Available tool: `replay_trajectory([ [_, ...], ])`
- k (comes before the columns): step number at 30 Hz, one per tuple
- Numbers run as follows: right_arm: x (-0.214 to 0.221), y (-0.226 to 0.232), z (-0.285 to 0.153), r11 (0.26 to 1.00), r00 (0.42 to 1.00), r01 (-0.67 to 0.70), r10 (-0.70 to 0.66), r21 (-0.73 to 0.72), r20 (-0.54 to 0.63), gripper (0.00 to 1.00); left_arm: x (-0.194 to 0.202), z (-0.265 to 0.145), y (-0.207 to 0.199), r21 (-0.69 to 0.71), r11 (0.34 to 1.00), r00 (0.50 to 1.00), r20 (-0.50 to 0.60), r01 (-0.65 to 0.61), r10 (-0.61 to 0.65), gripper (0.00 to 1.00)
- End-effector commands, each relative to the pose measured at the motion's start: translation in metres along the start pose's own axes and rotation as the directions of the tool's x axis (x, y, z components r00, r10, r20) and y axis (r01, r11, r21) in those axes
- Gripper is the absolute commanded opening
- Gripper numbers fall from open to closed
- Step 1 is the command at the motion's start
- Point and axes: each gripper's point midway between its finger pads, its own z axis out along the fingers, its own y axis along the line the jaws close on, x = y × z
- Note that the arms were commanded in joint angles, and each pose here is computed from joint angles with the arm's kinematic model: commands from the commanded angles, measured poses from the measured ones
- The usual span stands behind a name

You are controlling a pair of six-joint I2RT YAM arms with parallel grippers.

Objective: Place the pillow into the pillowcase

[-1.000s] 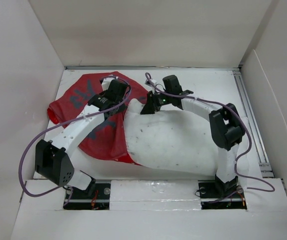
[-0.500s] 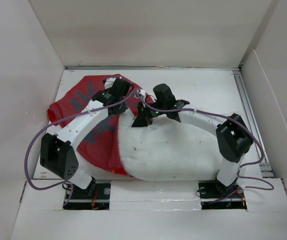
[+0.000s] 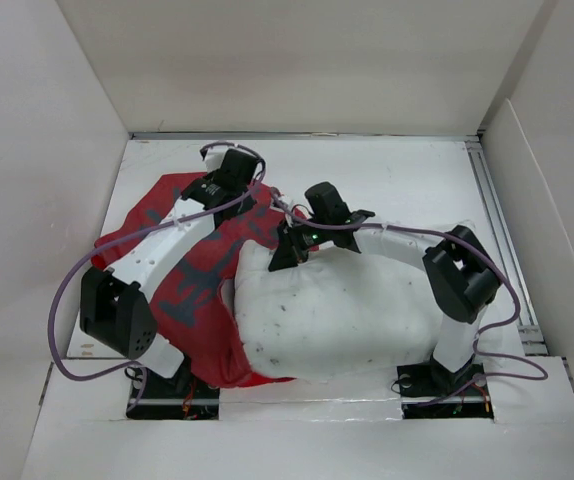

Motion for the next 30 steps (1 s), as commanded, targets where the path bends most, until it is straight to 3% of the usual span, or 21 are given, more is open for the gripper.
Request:
replay_trajectory([
  [1,0.006,-0.028,-0.017,0.98,0.996,-0.092,0.087,0.177,0.034,0.0,0.023,-0.011,0.036,-0.087,0.995,0.998,-0.033,0.049,-0.052,0.09],
  [3,0.011,-0.046,-0.021,0.946,0.989,-0.144,0.132,0.289,0.061,0.0,0.035,-0.013,0.049,-0.114,0.992,0.997,-0.054,0.057,-0.063,0.23],
  [7,0.013,-0.068,-0.035,0.894,0.981,-0.19,0.164,0.405,0.1,0.0,0.076,-0.006,0.048,-0.056,0.997,0.982,-0.18,0.049,-0.059,0.31],
  [14,0.008,-0.102,-0.063,0.755,0.983,-0.182,0.136,0.629,0.122,0.0,0.141,0.031,0.041,-0.048,0.999,0.936,-0.351,0.019,-0.035,0.29],
  [18,-0.007,-0.109,-0.082,0.717,0.98,-0.193,0.111,0.67,0.165,0.0,0.168,0.052,0.033,-0.074,0.997,0.906,-0.423,-0.034,0.0,0.3],
  [23,-0.014,-0.111,-0.088,0.707,0.982,-0.18,0.095,0.684,0.161,0.0,0.189,0.075,0.034,-0.084,0.994,0.883,-0.469,-0.074,0.027,0.46],
  [24,-0.017,-0.114,-0.092,0.704,0.981,-0.184,0.088,0.686,0.173,0.0,0.19,0.079,0.028,-0.072,0.995,0.882,-0.471,-0.067,0.025,0.54],
  [26,-0.009,-0.119,-0.086,0.709,0.981,-0.187,0.105,0.68,0.161,0.0,0.195,0.087,0.022,-0.068,0.995,0.88,-0.475,-0.075,0.034,0.56],
  [28,-0.009,-0.125,-0.093,0.698,0.979,-0.201,0.111,0.687,0.174,0.0,0.204,0.102,0.021,-0.086,0.992,0.87,-0.492,-0.09,0.036,0.1],
  [29,-0.012,-0.127,-0.092,0.698,0.979,-0.201,0.109,0.687,0.174,0.0,0.206,0.107,0.02,-0.09,0.992,0.868,-0.495,-0.093,0.037,0.0],
  [30,-0.012,-0.13,-0.096,0.698,0.978,-0.201,0.108,0.688,0.176,0.0,0.212,0.116,0.022,-0.11,0.988,0.864,-0.501,-0.109,0.04,0.0],
])
